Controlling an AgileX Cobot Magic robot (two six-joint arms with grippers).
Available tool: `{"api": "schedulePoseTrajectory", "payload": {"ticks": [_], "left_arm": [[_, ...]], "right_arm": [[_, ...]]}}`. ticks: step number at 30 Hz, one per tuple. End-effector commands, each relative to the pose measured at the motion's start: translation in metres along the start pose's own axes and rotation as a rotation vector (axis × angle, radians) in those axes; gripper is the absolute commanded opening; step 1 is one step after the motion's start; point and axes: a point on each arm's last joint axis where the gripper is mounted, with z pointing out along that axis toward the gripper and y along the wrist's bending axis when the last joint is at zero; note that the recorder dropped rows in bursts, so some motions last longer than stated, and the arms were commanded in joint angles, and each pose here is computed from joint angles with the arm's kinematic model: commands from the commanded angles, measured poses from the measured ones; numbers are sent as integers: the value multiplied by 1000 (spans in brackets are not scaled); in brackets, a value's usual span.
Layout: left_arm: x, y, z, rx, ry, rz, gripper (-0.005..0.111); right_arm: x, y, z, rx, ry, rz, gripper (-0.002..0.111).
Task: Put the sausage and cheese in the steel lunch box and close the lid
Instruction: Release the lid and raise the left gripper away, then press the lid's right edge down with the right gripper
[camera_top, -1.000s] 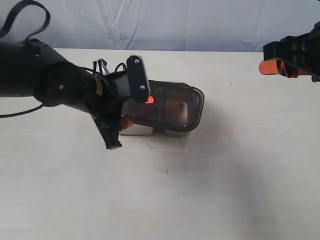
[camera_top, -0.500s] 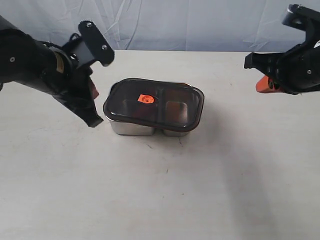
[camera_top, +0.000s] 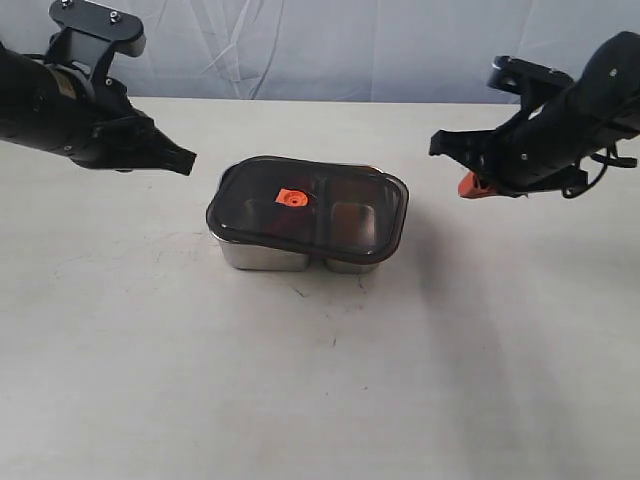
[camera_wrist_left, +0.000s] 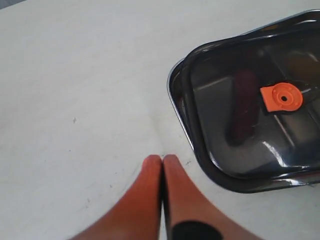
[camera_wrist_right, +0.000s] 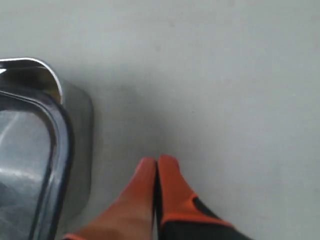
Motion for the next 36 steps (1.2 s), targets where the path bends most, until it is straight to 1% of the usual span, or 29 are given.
{"api": "schedulePoseTrajectory", "payload": {"ticks": [1, 3, 6, 9, 12, 16, 24, 28, 36], "left_arm": [[-3, 1, -2, 5, -32, -38, 0], [-5, 5, -2, -7, -57, -43, 0], [-4, 16, -3, -33, -63, -68, 0], [-4, 23, -3, -47, -60, -87, 0], [-3, 22, -3, -46, -56, -87, 0], [-3, 22, -3, -46, -55, -87, 0], [-3, 22, -1, -46, -51, -86, 0], [-3, 23, -1, -47, -51, -84, 0], [-2, 23, -1, -47, -49, -84, 0]], "right_arm": [[-10, 23, 17, -11, 34, -107, 0], [-10, 26, 27, -6, 63, -124, 0], [-6, 24, 34, 6, 101, -132, 0], [-5, 24, 35, -5, 117, -106, 0], [-3, 25, 35, -15, 136, -86, 0], [1, 29, 35, -19, 167, -95, 0], [23, 43, 33, -25, 333, -166, 0], [24, 51, 34, -37, 311, -184, 0], [21, 51, 35, -38, 271, -188, 0]]}}
